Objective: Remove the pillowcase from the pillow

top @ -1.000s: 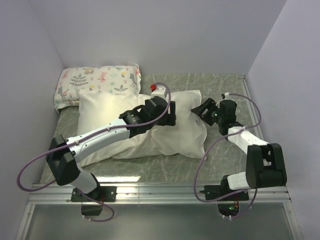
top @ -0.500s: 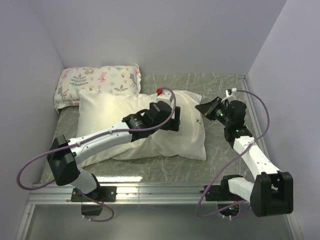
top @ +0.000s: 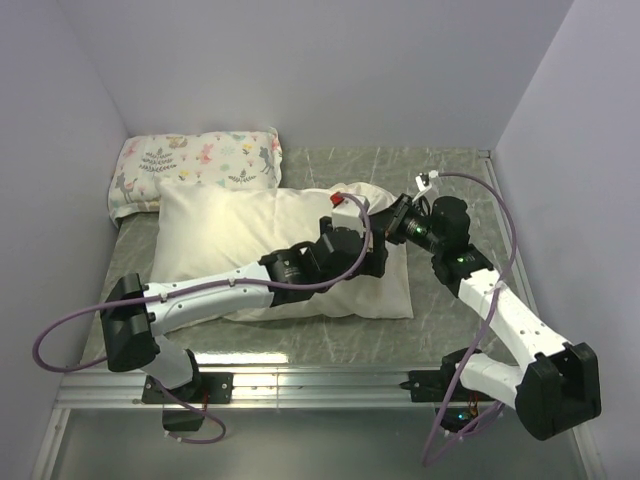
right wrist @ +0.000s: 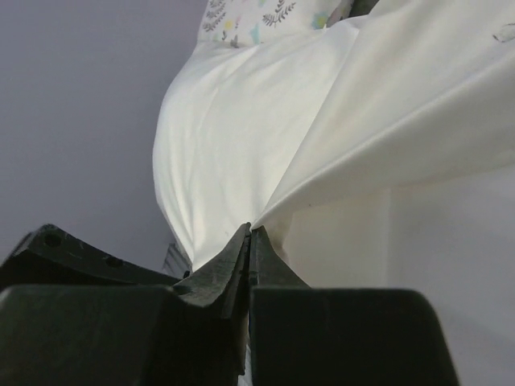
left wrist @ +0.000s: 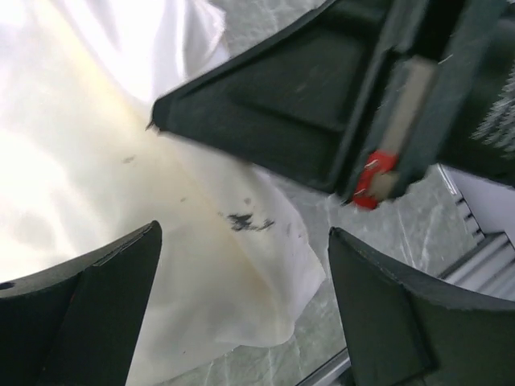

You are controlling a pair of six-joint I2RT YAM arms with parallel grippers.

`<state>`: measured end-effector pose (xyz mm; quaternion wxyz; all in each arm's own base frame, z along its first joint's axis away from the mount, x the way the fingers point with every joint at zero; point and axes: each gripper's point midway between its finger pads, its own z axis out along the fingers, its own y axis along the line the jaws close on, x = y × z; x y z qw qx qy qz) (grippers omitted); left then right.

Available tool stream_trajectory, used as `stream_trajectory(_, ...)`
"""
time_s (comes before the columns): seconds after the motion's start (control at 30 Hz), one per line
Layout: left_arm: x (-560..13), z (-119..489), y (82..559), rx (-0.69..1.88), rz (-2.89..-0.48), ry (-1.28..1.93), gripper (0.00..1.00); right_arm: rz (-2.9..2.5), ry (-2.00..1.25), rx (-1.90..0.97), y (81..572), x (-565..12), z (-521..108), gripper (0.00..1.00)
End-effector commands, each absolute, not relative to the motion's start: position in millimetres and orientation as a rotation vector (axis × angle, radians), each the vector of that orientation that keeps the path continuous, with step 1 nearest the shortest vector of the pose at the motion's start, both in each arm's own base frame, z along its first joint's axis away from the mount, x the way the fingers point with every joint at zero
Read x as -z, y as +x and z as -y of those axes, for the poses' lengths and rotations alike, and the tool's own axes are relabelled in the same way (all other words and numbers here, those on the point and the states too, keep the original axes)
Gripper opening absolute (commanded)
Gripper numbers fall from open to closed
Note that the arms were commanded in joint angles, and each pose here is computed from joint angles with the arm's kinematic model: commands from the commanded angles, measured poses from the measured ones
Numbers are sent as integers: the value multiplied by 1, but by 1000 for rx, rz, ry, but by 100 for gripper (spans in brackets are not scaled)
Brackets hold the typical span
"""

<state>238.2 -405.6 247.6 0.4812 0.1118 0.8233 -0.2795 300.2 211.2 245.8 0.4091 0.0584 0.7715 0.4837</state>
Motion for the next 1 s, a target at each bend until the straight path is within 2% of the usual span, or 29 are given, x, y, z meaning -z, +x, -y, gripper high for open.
stream_trajectory(0.0,-252,389,250,648,-1925,57,90,-1867,93,-1314,299,-284,-225,0)
stream_trajectory(0.3,-246,383,263,616,-1852,-169,89,-1870,43,-1393,282,-296,-246,0)
stream_trajectory(0.47,-261,385,252,735,-1780,-158,89,-1890,46,-1384,281,-289,-247,0)
stream_trajectory(0.57,-259,387,257,669,-1813,-162,88,-1889,44,-1393,280,-290,-250,0)
stream_trajectory(0.63,-238,387,259,583,-1868,-146,82,-1884,36,-1392,281,-293,-251,0)
stream_trajectory(0.77,-230,373,260,573,-1855,-189,71,-1900,30,-1344,283,-293,-247,0)
stream_trajectory(0.8,-239,371,260,610,-1834,-208,63,-1895,23,-1331,282,-294,-246,0)
stream_trajectory(0.87,-237,364,265,596,-1839,-218,53,-1906,28,-1308,282,-291,-243,0)
stream_trajectory(0.9,-237,363,266,590,-1842,-213,39,-1905,20,-1295,282,-290,-242,0)
stream_trajectory(0.93,-237,361,268,584,-1842,-214,33,-1906,24,-1288,282,-289,-241,0)
stream_trajectory(0.97,-240,361,268,586,-1839,-217,21,-1911,23,-1282,281,-287,-240,0)
